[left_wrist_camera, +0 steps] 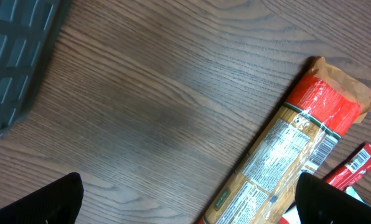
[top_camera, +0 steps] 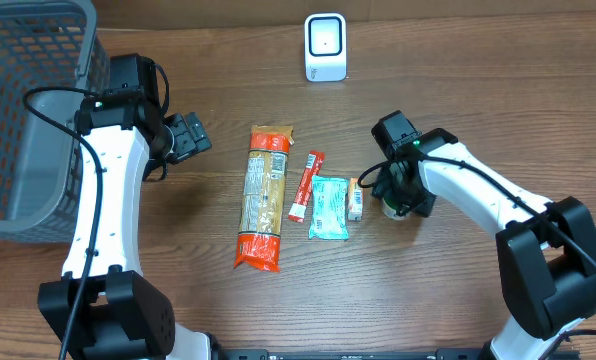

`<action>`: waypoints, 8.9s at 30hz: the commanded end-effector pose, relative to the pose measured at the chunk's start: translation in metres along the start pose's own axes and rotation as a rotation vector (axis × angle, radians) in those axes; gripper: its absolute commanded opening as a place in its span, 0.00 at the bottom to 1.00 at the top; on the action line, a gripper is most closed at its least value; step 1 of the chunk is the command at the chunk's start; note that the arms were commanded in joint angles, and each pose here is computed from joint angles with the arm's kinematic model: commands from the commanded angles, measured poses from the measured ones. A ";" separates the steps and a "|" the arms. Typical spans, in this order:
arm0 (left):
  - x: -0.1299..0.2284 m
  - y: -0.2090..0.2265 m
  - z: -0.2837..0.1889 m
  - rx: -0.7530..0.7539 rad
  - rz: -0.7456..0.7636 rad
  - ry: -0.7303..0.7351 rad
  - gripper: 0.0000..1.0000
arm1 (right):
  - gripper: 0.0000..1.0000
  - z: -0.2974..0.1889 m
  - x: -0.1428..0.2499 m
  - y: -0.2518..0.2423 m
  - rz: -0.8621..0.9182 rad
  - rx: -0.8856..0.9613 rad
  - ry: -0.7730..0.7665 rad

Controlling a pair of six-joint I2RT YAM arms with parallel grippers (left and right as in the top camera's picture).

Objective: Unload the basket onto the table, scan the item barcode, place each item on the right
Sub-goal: 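Lift the jar and tilt it sideways with the right gripper, then carry the jar to the white scanner and hold its label facing it, then move the jar right and set it upright on the table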

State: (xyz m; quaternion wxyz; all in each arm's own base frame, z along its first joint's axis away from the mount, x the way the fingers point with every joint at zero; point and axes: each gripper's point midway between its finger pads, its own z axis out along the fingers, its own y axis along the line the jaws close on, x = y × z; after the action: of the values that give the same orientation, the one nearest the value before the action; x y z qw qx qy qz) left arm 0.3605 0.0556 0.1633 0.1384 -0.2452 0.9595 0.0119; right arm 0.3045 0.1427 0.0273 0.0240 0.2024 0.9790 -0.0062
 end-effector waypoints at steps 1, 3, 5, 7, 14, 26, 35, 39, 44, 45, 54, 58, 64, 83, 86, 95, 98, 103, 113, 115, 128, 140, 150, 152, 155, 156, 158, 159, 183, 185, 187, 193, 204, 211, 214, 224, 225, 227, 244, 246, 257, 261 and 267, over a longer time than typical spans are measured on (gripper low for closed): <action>-0.006 -0.001 -0.009 0.003 0.011 -0.032 1.00 | 0.61 -0.038 -0.018 0.003 0.018 -0.052 -0.067; -0.006 -0.001 -0.009 0.003 0.011 -0.032 1.00 | 0.51 -0.059 -0.022 0.004 0.033 -0.095 -0.079; -0.006 -0.001 -0.009 0.003 0.011 -0.032 1.00 | 0.43 -0.080 -0.023 0.006 0.053 -0.173 -0.080; -0.006 -0.001 -0.009 0.003 0.011 -0.032 1.00 | 0.40 -0.095 -0.024 0.005 0.076 -0.240 -0.072; -0.006 -0.001 -0.009 0.003 0.011 -0.032 1.00 | 0.30 -0.121 -0.017 0.018 0.140 -0.494 0.100; -0.006 -0.001 -0.009 0.003 0.011 -0.032 1.00 | 0.11 -0.166 0.013 0.059 0.335 -0.774 0.469; -0.006 -0.001 -0.009 0.003 0.011 -0.032 1.00 | 0.04 -0.195 0.033 0.070 0.271 -0.901 0.635; -0.005 -0.001 -0.009 0.003 0.011 -0.032 1.00 | 0.04 -0.198 0.035 0.071 0.266 -0.914 0.653; -0.005 -0.001 -0.009 0.003 0.011 -0.032 1.00 | 0.04 -0.214 0.044 0.074 0.238 -0.976 0.741; -0.006 -0.001 -0.009 0.003 0.011 -0.032 1.00 | 0.04 -0.216 0.046 0.074 0.234 -0.984 0.754; -0.006 -0.001 -0.009 0.003 0.011 -0.032 1.00 | 0.04 -0.226 0.051 0.074 0.229 -1.011 0.811; -0.006 -0.001 -0.009 0.003 0.011 -0.032 1.00 | 0.03 -0.226 0.051 0.074 0.228 -1.012 0.813; -0.006 -0.001 -0.009 0.003 0.011 -0.032 1.00 | 0.03 -0.226 0.051 0.074 0.228 -1.012 0.812; -0.005 -0.001 -0.009 0.003 0.012 -0.032 1.00 | 0.04 -0.150 0.001 0.048 0.272 -0.709 0.332; -0.006 -0.001 -0.009 0.003 0.011 -0.032 1.00 | 0.04 -0.130 -0.023 0.028 0.195 -0.580 0.132; -0.006 -0.001 -0.009 0.003 0.011 -0.032 1.00 | 0.03 -0.119 -0.052 0.006 -0.053 -0.434 -0.105; -0.006 -0.001 -0.009 0.003 0.011 -0.032 1.00 | 0.04 -0.126 -0.061 0.014 -0.105 -0.467 -0.159; -0.005 -0.001 -0.009 0.003 0.011 -0.032 1.00 | 0.04 -0.160 -0.064 0.028 -0.218 -0.525 -0.203; -0.006 -0.001 -0.009 0.003 0.011 -0.032 1.00 | 0.03 -0.275 -0.057 0.042 -0.308 -0.566 -0.347; -0.006 -0.001 -0.009 0.003 0.011 -0.032 1.00 | 0.03 -0.293 -0.056 0.042 -0.314 -0.580 -0.367; -0.006 -0.001 -0.009 0.003 0.011 -0.032 1.00 | 0.04 -0.287 -0.079 0.063 -0.458 -0.507 -0.340; -0.005 -0.001 -0.009 0.003 0.011 -0.032 1.00 | 0.04 -0.238 -0.142 0.131 -0.496 -0.333 -0.580; -0.006 -0.001 -0.009 0.003 0.011 -0.032 1.00 | 0.04 -0.243 -0.189 0.196 -0.416 -0.307 -0.911; -0.006 -0.001 -0.009 0.003 0.011 -0.032 1.00 | 0.04 -0.246 -0.199 0.211 -0.396 -0.354 -0.969; -0.005 -0.001 -0.009 0.003 0.011 -0.032 1.00 | 0.04 -0.245 -0.209 0.226 -0.405 -0.379 -1.028; -0.005 -0.001 -0.009 0.003 0.011 -0.032 1.00 | 0.04 -0.244 -0.213 0.231 -0.430 -0.374 -1.051; -0.006 -0.001 -0.009 0.003 0.011 -0.032 1.00 | 0.04 -0.239 -0.220 0.242 -0.495 -0.353 -1.108; -0.006 -0.001 -0.009 0.003 0.011 -0.032 1.00 | 0.04 -0.237 -0.223 0.246 -0.518 -0.346 -1.130; -0.006 -0.001 -0.009 0.003 0.011 -0.032 1.00 | 0.04 -0.129 -0.292 0.269 -0.460 -0.394 -1.246; -0.006 -0.001 -0.009 0.003 0.011 -0.033 1.00 | 0.04 -0.123 -0.295 0.270 -0.429 -0.429 -1.246; -0.005 -0.001 -0.009 0.003 0.012 -0.032 1.00 | 0.04 -0.118 -0.294 0.277 -0.454 -0.490 -1.233; -0.006 -0.001 -0.009 0.003 0.011 -0.032 1.00 | 0.04 -0.120 -0.296 0.276 -0.435 -0.516 -1.231; -0.006 -0.001 -0.009 0.003 0.011 -0.032 1.00 | 0.04 -0.112 -0.297 0.276 -0.404 -0.532 -1.212; -0.005 -0.001 -0.009 0.003 0.011 -0.032 1.00 | 0.04 -0.087 -0.301 0.273 -0.369 -0.513 -1.195; -0.006 -0.001 -0.009 0.003 0.011 -0.032 1.00 | 0.04 -0.084 -0.302 0.273 -0.369 -0.509 -1.196; -0.006 -0.001 -0.009 0.003 0.011 -0.032 1.00 | 0.04 -0.173 -0.303 0.267 -0.326 -0.574 -1.308; -0.006 -0.001 -0.009 0.003 0.011 -0.032 1.00 | 0.04 -0.190 -0.300 0.264 -0.325 -0.576 -1.311; -0.005 -0.001 -0.009 0.003 0.011 -0.032 1.00 | 0.04 -0.218 -0.294 0.255 -0.330 -0.566 -1.296; -0.006 -0.001 -0.009 0.003 0.011 -0.032 1.00 | 0.04 -0.183 -0.170 0.034 -0.190 -0.047 -0.411; -0.006 -0.001 -0.009 0.003 0.011 -0.032 1.00 | 0.04 -0.162 -0.161 0.011 -0.149 0.004 -0.310; -0.006 -0.001 -0.009 0.003 0.011 -0.032 1.00 | 0.06 -0.045 -0.147 -0.059 -0.021 0.084 -0.063; -0.006 -0.001 -0.009 0.003 0.011 -0.032 1.00 | 0.08 -0.016 -0.137 -0.065 -0.021 0.097 -0.040; -0.006 -0.001 -0.009 0.003 0.011 -0.032 1.00 | 0.73 -0.003 -0.128 -0.070 -0.023 0.113 -0.015</action>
State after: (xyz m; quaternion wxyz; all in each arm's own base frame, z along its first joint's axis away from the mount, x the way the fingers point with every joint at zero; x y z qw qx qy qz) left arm 0.3605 0.0556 0.1633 0.1384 -0.2452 0.9595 0.0119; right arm 0.3935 0.0270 0.0328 0.0129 0.1885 0.9798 -0.0654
